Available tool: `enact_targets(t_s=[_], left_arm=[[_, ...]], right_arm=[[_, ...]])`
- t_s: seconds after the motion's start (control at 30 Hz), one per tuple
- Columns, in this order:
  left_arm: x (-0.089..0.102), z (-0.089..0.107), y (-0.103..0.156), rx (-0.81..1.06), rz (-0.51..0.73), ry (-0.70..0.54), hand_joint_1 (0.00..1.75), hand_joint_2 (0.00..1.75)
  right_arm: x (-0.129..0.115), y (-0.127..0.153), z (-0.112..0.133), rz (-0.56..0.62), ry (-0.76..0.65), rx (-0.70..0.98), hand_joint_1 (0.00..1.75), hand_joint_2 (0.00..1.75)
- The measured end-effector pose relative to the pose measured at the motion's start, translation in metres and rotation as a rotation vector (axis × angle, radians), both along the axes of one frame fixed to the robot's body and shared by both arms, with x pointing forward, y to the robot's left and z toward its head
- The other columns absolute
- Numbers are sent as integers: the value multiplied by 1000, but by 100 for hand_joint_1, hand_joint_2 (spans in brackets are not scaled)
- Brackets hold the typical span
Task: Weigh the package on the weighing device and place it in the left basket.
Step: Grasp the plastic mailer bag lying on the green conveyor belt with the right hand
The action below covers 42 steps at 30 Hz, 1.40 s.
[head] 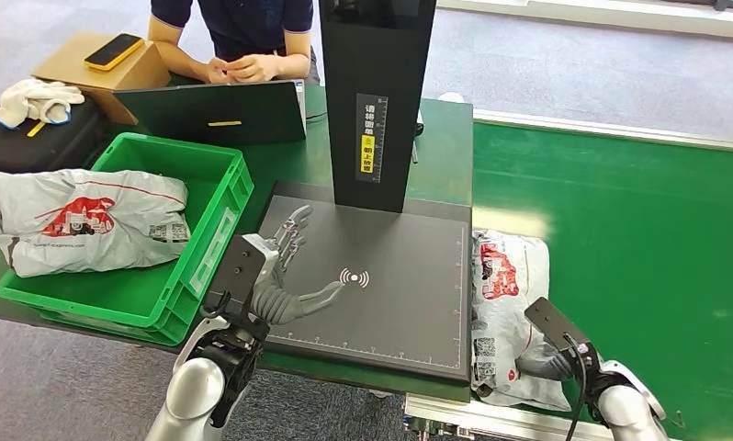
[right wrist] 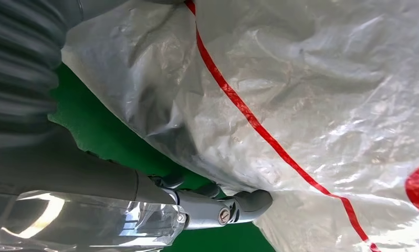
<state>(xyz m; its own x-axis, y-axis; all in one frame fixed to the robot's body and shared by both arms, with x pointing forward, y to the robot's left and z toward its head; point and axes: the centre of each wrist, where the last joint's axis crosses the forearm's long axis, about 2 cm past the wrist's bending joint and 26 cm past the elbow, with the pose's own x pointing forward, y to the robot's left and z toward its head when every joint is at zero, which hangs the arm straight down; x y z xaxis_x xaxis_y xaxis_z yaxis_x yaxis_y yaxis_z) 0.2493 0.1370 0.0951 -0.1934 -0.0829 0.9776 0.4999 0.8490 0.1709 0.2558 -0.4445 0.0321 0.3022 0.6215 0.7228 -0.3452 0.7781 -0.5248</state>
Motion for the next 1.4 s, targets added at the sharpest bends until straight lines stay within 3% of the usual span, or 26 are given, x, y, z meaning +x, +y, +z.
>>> enact_targets(t_s=[0.13, 0.27, 0.3, 1.07, 1.17, 1.4], left_arm=[[0, 0, 0, -1, -2, 1, 0, 175], [0, 0, 0, -2, -4, 3, 0, 175], [0, 0, 0, -2, -4, 4, 0, 175], [0, 0, 0, -6, -3, 6, 0, 175], [-1, 0, 0, -7, 5, 7, 0, 175], [-4, -3, 0, -10, 21, 9, 0, 175]], right_arm=[[2, -3, -1, 22, 25, -7, 0, 175], [5, -8, 2, 41, 41, -15, 170, 175], [7, -9, 3, 45, 44, -16, 175, 175], [13, -17, 6, 22, 15, -26, 175, 175], [13, -16, 7, -21, -62, -9, 175, 175], [4, -5, 23, -244, -431, 187, 175, 175]])
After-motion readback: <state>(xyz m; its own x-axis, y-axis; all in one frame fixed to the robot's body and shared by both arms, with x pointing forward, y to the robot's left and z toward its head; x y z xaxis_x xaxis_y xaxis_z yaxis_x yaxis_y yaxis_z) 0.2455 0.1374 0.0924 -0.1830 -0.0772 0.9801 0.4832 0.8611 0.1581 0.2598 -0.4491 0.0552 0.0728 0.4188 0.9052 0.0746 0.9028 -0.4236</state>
